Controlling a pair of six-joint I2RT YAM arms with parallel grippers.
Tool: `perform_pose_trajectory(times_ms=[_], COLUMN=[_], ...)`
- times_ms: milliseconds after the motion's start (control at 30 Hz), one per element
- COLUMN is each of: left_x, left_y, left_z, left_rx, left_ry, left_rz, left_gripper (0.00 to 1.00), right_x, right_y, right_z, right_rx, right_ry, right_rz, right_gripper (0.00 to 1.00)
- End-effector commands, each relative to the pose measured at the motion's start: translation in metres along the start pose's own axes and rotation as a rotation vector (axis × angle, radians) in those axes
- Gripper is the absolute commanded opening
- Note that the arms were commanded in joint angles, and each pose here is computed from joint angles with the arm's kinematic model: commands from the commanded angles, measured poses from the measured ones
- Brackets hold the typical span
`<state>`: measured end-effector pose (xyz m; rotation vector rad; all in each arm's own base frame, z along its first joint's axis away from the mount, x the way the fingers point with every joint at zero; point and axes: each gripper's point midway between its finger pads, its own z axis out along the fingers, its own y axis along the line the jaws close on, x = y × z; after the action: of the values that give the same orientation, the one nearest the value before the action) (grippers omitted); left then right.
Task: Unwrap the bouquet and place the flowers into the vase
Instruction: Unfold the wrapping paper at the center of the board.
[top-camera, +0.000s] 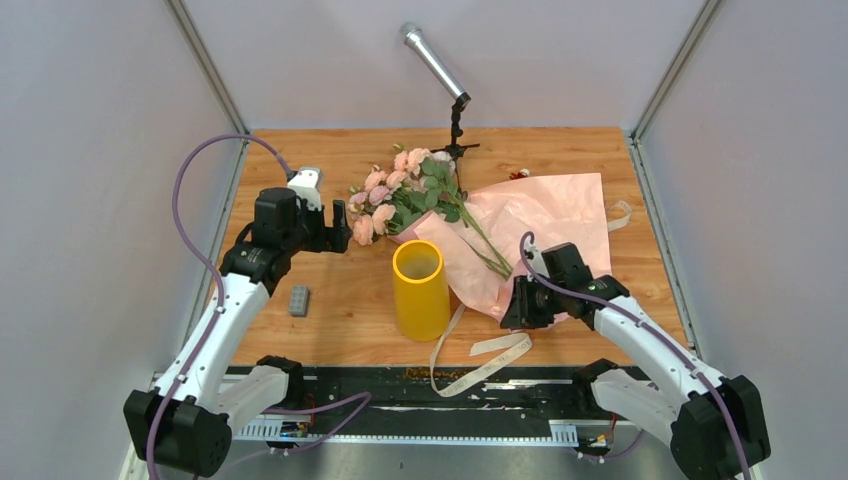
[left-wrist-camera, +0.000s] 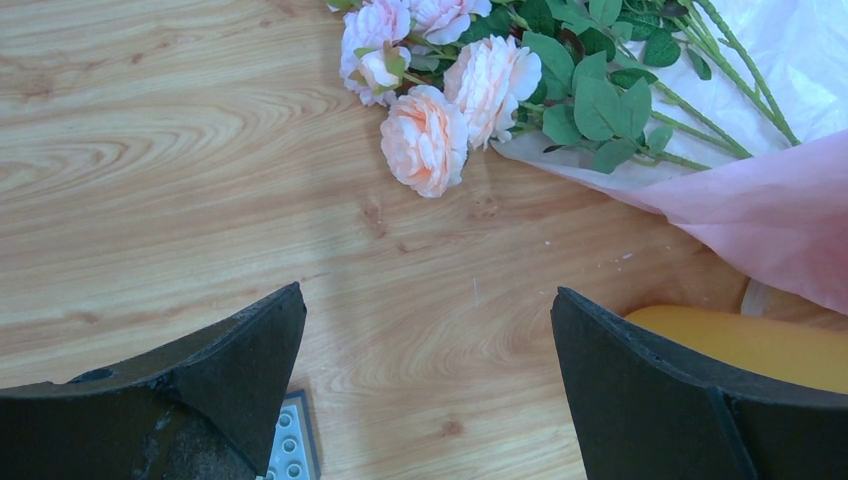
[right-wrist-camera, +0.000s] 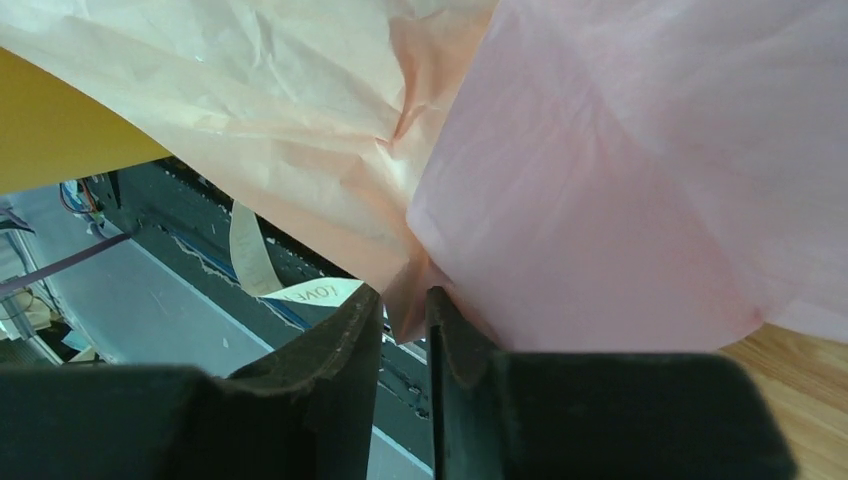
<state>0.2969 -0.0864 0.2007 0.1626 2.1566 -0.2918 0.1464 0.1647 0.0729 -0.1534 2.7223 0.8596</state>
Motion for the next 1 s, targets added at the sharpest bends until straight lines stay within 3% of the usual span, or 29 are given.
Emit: perform_pose_trajectory(times_ms=[0, 133, 233, 467, 600, 800, 967], left_x=[-0.004, -0.001, 0.001, 0.003, 0.004, 0.005, 0.005], left_y=[0.005, 0.005, 0.006, 0.007, 0.007, 0.003, 0.004], left_z=[0.002, 0.005, 0.008, 0.01, 0.011, 0.012, 0.011], left_rx=[-0.015, -0.018, -0.019, -0.023, -0.022, -0.003, -0.004], left_ry=[-0.012, 0.001, 0.013, 0.025, 0.028, 0.031, 0.028], left_rz=[0.022, 0.021, 0.02, 0.019, 0.018, 0.014, 0.014], left_gripper=[1.0, 1.0, 1.0, 1.0, 1.0, 1.0, 1.0], right_x=[-0.017, -0.034, -0.054, -0.128, -0.177, -0.221, -0.21], right_y=[0.021, 0.036, 0.046, 0.04, 0.047, 0.051, 0.064], right_z=[-0.024, -0.047, -0.068, -0.099, -0.096, -0.046, -0.003], right_rx=[-0.02, -0.019, 0.011, 0.199, 0.194, 0.136, 0.012], right_ry=[-0.057, -0.104, -0.164, -0.397, -0.509, -0.452, -0.332], right_rz=[-0.035, -0.065, -0.097, -0.141, -0.157, -0.174, -0.163], right_gripper=[0.3, 0.46, 0.52, 0.53, 0.53, 0.52, 0.48])
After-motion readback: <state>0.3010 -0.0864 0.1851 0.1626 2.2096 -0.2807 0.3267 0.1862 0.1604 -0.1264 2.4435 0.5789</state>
